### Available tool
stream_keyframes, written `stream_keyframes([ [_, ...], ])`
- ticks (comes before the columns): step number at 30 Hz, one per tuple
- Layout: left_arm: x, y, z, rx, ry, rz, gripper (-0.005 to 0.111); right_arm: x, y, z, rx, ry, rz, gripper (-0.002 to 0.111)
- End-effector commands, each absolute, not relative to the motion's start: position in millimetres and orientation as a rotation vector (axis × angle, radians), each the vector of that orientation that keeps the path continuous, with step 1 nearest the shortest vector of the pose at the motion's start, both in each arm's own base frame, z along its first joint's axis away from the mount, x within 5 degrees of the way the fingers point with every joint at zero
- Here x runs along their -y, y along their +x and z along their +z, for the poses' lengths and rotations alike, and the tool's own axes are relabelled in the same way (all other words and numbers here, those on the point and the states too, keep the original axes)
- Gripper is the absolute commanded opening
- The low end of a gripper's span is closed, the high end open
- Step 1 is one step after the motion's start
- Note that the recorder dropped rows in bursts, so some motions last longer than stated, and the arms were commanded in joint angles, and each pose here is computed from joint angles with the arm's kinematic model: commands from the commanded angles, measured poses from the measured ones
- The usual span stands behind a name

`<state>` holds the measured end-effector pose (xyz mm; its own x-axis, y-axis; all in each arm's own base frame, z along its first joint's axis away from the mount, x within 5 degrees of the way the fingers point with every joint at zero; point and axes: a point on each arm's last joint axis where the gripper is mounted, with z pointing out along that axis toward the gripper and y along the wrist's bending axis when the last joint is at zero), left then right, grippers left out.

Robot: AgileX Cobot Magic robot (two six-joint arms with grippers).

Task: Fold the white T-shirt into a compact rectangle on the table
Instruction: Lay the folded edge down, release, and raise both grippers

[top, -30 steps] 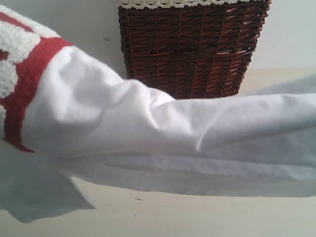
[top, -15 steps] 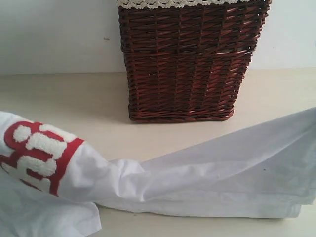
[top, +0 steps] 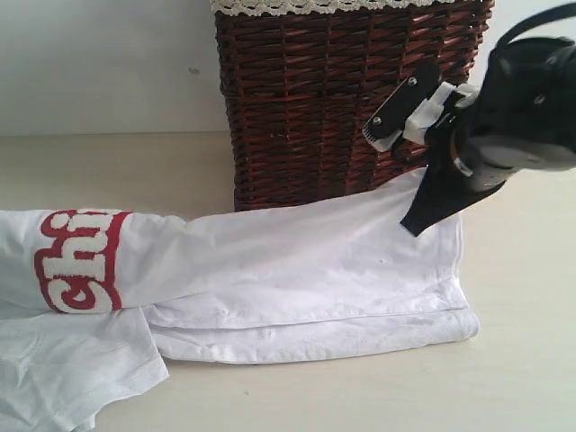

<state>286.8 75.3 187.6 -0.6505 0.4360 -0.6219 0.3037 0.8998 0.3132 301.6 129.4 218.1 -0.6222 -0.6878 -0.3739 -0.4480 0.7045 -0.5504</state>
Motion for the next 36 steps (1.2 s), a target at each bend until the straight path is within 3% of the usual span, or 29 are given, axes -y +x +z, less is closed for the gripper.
stream_keyframes([
  [1, -78, 318, 179, -2.313, 0.353, 0.082, 0.012, -135, 314, 196, -2.300, -0.922, -0.571, 0.016],
  [5, -79, 324, 178, -2.308, 0.347, 0.062, 0.043, -135, 316, 197, -2.270, -0.930, -0.598, 0.043],
  [6, -81, 325, 179, -2.305, 0.357, 0.084, 0.057, -134, 317, 200, -2.256, -0.912, -0.603, 0.050],
  [8, -82, 326, 181, -2.302, 0.343, 0.104, 0.077, -131, 317, 208, -2.243, -0.843, -0.620, 0.056],
  [10, -84, 325, 186, -2.295, 0.263, 0.102, 0.088, -126, 316, 219, -2.217, -0.774, -0.659, 0.056],
  [14, -82, 324, 196, -2.272, 0.160, 0.055, 0.085, -118, 309, 244, -2.175, -0.674, -0.678, 0.056],
  [17, -71, 321, 205, -2.235, 0.158, -0.106, 0.076, -117, 299, 262, -2.179, -0.607, -0.569, 0.054],
  [19, -59, 318, 213, -2.202, 0.194, -0.247, 0.066, -120, 292, 269, -2.194, -0.656, -0.471, 0.047],
  [21, -45, 313, 221, -2.173, 0.279, -0.422, 0.050, -123, 283, 271, -2.230, -0.721, -0.391, 0.032],
  [25, -19, 292, 220, -2.234, 0.500, -0.780, 0.008, -130, 270, 264, -2.330, -0.886, -0.257, 0.000],
  [26, -12, 285, 216, -2.283, 0.601, -0.820, 0.000, -131, 268, 263, -2.351, -0.904, -0.234, 0.000],
  [30, 34, 263, 195, -2.445, 0.959, -0.852, 0.007, -130, 264, 261, -2.413, -0.881, -0.214, 0.000],
  [36, 87, 238, 164, -2.612, 1.342, -0.475, 0.064, -127, 259, 267, -2.420, -0.863, -0.205, 0.000],
])
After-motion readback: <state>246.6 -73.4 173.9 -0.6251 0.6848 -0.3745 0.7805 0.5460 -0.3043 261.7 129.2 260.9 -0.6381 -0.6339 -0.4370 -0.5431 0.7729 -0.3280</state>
